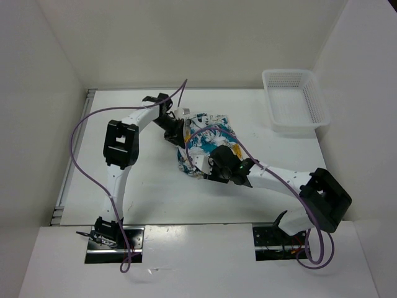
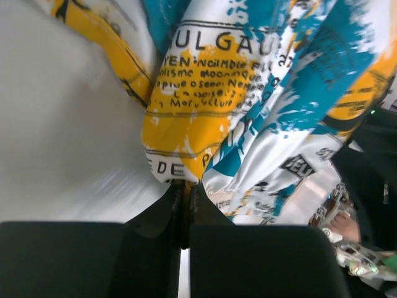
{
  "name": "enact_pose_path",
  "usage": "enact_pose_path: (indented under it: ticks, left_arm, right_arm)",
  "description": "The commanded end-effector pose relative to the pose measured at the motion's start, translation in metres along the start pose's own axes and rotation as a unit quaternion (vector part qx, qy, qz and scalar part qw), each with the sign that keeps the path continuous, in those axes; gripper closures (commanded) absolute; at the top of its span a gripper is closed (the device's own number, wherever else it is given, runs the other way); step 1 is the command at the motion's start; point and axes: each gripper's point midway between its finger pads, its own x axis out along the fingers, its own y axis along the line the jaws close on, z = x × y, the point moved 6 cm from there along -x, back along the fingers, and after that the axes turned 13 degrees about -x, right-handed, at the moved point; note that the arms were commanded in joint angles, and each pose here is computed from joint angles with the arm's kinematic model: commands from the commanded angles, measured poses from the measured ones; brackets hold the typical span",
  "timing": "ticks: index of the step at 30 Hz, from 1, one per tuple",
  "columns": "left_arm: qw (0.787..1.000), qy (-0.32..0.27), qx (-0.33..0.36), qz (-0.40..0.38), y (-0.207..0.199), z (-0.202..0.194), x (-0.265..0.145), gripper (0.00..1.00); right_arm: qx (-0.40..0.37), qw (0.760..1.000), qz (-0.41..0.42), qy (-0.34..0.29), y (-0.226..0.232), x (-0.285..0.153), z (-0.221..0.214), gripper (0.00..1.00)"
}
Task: Fold and stack the shorts
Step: Fold the shorts
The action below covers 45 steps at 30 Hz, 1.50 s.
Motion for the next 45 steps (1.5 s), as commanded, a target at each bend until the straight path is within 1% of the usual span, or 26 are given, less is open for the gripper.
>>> enact_pose_path:
  ticks: [1,3,6,7,8,11,14,17,18,19,21,22,23,24,26,27,28,31,35,38,39,40,41,43,44,45]
  left_arm:
    - [0.997,-0.037,0.054,-0.032,-0.034,0.013,-0.027,1.0]
    - [0.993,-0.061,0.082,-0.057,-0.056,0.018,-0.045,1.0]
    - [0.985,-0.094,0.123,-0.081,-0.086,0.022,-0.072,1.0]
    - [0.978,-0.118,0.148,-0.085,-0.099,0.027,-0.086,1.0]
    - [0.975,-0.125,0.158,-0.092,-0.106,0.029,-0.091,1.0]
    - [0.964,-0.154,0.191,-0.1,-0.124,0.037,-0.109,1.0]
    - [0.964,-0.155,0.192,-0.1,-0.121,0.046,-0.103,0.95]
    - [0.964,-0.157,0.194,-0.092,-0.114,0.058,-0.09,0.87]
    - [0.969,-0.157,0.18,-0.063,-0.098,0.067,-0.077,0.86]
    - [0.967,-0.169,0.182,-0.046,-0.093,0.076,-0.075,0.86]
    - [0.972,-0.164,0.166,-0.02,-0.071,0.086,-0.055,0.79]
    - [0.972,-0.171,0.158,-0.001,-0.06,0.092,-0.053,0.79]
    - [0.975,-0.169,0.146,0.022,-0.046,0.096,-0.044,0.73]
    - [0.974,-0.174,0.143,0.038,-0.039,0.1,-0.041,0.71]
    - [0.971,-0.185,0.133,0.069,-0.021,0.108,-0.037,0.69]
    - [0.97,-0.188,0.131,0.081,-0.018,0.109,-0.038,0.69]
    - [0.966,-0.202,0.125,0.099,-0.009,0.114,-0.045,0.66]
    - [0.958,-0.226,0.117,0.131,0.004,0.123,-0.056,0.65]
    - [0.951,-0.243,0.121,0.147,0.005,0.129,-0.06,0.63]
    - [0.951,-0.243,0.121,0.147,0.005,0.129,-0.06,0.62]
    - [0.952,-0.242,0.122,0.143,0.004,0.128,-0.06,0.6]
    - [0.952,-0.242,0.122,0.143,0.004,0.128,-0.06,0.56]
    - [0.952,-0.242,0.122,0.143,0.004,0.128,-0.06,0.54]
    - [0.952,-0.242,0.122,0.143,0.004,0.128,-0.06,0.47]
    - [0.952,-0.242,0.122,0.143,0.004,0.128,-0.06,0.36]
    - [0.952,-0.242,0.122,0.143,0.004,0.128,-0.06,0.28]
  right_arm:
    - [-0.019,0.999,-0.021,-0.015,-0.006,0.007,0.001,0.56]
    - [-0.019,1.0,-0.018,-0.013,0.001,0.01,-0.004,0.6]
    - [-0.024,0.999,-0.02,-0.015,0.002,0.013,-0.005,0.71]
    - [-0.024,0.999,-0.02,-0.015,0.002,0.013,-0.005,0.78]
    - [-0.023,0.999,-0.024,-0.018,0.0,0.013,-0.003,0.82]
    - [-0.028,0.999,-0.025,-0.018,0.0,0.013,-0.003,0.89]
    - [-0.032,0.999,-0.025,-0.018,-0.002,0.014,-0.002,0.92]
    - [-0.033,0.999,-0.024,-0.017,-0.004,0.013,-0.001,0.92]
    - [-0.032,0.999,-0.025,-0.018,-0.006,0.012,0.001,0.92]
    - [-0.033,0.999,-0.017,-0.012,-0.003,0.014,-0.001,0.92]
    - [-0.025,0.999,-0.022,-0.012,-0.01,0.012,0.001,0.92]
    - [-0.019,1.0,-0.019,-0.009,-0.008,0.012,0.0,0.92]
    - [-0.019,1.0,-0.024,-0.008,-0.015,0.009,0.004,0.88]
    - [-0.005,1.0,-0.03,-0.008,-0.02,0.005,0.003,0.87]
    - [0.014,0.999,-0.032,-0.006,-0.025,-0.001,0.005,0.84]
    - [0.027,0.999,-0.04,-0.013,-0.035,-0.005,0.009,0.81]
    - [0.039,0.998,-0.041,-0.017,-0.04,-0.007,0.011,0.78]
    - [0.07,0.996,-0.05,-0.037,-0.057,-0.018,0.019,0.74]
    - [0.07,0.996,-0.048,-0.036,-0.055,-0.013,0.017,0.72]
    - [0.076,0.995,-0.05,-0.028,-0.052,-0.002,0.007,0.71]
    - [0.077,0.995,-0.052,-0.031,-0.053,0.001,0.008,0.69]
    - [0.086,0.995,-0.052,-0.02,-0.053,0.006,-0.002,0.67]
    - [0.089,0.995,-0.052,-0.016,-0.051,0.008,-0.008,0.62]
    - [0.088,0.994,-0.062,-0.019,-0.053,0.013,-0.011,0.59]
    - [0.088,0.994,-0.063,-0.02,-0.052,0.014,-0.012,0.59]
    - [0.082,0.994,-0.068,-0.023,-0.054,0.015,-0.011,0.59]
